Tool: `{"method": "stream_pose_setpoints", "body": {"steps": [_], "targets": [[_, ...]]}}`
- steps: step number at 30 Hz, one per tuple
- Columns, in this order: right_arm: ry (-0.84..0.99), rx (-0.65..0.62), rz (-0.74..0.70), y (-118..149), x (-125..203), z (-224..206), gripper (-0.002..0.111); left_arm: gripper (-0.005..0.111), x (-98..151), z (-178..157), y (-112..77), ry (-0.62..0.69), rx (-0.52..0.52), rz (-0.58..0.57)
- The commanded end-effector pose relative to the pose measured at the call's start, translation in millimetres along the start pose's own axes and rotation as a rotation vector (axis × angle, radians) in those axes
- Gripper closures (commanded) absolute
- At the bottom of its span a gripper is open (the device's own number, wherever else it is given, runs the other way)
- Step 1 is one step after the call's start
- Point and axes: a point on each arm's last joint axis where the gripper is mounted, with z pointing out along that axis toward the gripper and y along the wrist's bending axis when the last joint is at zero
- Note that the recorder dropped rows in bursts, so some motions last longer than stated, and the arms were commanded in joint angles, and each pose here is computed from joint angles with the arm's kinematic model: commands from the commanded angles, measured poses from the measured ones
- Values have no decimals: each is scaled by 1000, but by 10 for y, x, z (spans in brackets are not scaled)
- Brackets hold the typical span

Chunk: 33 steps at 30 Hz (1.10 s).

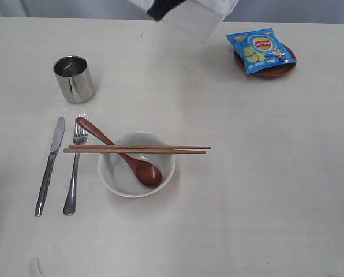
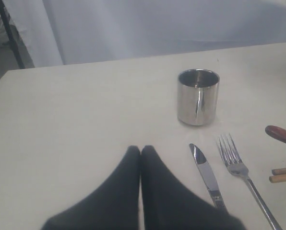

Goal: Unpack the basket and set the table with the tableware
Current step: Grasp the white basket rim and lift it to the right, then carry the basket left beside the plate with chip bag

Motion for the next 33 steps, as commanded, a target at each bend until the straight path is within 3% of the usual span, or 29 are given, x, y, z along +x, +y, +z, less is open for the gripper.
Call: {"method": "stream_pose_setpoints", "body": {"steps": [1,7,13,18,22,28,33], "targets": [[29,204,170,-659,271,-301,109,107,6,1,-4,0,5,-2],[137,397,596,-1500,1263,-498,109,107,6,1,-4,0,5,-2],[166,444,917,-1879,2118,-498,109,107,6,1,-4,0,5,-2],[252,440,987,-1923,2621,-291,109,107,6,1,-4,0,5,-2],[308,405,1002,-1855,2845,-58,109,107,6,1,-4,0,5,-2],[327,319,929,-1725,2898,219,109,107,6,1,-2,-1,4,3],[290,152,878,-1538,2745,423,109,107,6,1,-2,-1,4,3]]}}
